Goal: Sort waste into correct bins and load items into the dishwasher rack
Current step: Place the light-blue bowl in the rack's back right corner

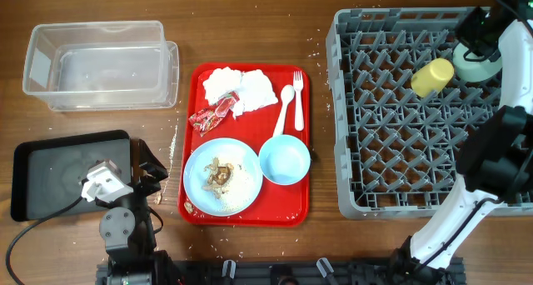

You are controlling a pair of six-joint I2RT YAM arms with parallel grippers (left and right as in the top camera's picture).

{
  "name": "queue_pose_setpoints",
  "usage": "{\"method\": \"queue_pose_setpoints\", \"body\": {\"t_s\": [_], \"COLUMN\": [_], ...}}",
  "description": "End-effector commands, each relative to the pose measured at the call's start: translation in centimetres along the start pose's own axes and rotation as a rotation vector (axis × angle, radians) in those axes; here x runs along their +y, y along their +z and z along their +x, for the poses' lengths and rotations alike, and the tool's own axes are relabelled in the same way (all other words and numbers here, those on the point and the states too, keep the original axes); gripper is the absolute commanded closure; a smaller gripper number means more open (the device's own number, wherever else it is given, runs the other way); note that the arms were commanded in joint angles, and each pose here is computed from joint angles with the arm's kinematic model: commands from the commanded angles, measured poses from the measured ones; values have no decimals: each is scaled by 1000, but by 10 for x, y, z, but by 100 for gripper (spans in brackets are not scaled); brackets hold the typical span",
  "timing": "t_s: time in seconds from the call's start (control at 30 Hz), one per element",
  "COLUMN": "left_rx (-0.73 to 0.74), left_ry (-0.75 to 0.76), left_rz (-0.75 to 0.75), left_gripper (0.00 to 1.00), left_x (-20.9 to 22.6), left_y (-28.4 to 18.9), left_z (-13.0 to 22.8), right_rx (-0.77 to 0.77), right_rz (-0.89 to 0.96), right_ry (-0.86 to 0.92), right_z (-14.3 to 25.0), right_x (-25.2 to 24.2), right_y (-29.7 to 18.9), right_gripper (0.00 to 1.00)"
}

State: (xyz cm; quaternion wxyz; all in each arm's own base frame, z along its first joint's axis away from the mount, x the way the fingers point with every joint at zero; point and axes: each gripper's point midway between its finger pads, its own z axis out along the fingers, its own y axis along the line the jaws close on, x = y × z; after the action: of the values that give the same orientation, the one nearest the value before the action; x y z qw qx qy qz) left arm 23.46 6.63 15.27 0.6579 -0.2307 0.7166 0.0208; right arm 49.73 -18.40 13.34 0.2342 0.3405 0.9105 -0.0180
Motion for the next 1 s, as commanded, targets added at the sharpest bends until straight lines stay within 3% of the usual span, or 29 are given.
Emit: {"method": "queue_pose_setpoints", "body": {"t_s": [0.0,0.1,0.23,0.27,0.33,0.37,0.43,0.5,0.7,0.8,0.9,0.97], "left_rx": [-28,-28,-34,-34,-34,-34,-34,-34,-34,-34,-35,-34], "left_ry": [-3,-3,-5,-5,-5,-5,-5,-5,-5,-5,-5,-5], "left_rz": [-17,-17,-14,-14,-14,-14,-14,-14,-14,-14,-14,-14], "left_gripper": [0,0,0,0,0,0,0,0,0,0,0,0], "left_x": [2,2,1,1,2,2,1,2,1,2,1,1], "left_y": [-2,-2,-2,-2,-2,-2,-2,-2,-2,-2,-2,-2], "left_z": [-10,-10,-12,-12,-12,-12,-12,-12,-12,-12,-12,-12], "right_rx": [-35,-19,12,-4,-99,-133,-63,-1,-8,-27,-63,-18], "right_rz": [109,239,252,197,-211,-240,-188,-33,277,319,154,-256], "right_ry": [29,74,167,168,-76,-117,-135,-41,84,110,93,-96], "right_z": [-10,-10,-13,-18,-40,-44,-28,-16,-16,-20,-24,-3], "right_x": [-30,-78,-113,-103,-14,6,11,-17,-95,-110,-77,7], "right_y": [1,-3,-18,-31,-74,-74,-30,11,7,-15,-67,-121], "right_gripper": [91,92,96,96,96,96,96,96,96,96,96,95]}}
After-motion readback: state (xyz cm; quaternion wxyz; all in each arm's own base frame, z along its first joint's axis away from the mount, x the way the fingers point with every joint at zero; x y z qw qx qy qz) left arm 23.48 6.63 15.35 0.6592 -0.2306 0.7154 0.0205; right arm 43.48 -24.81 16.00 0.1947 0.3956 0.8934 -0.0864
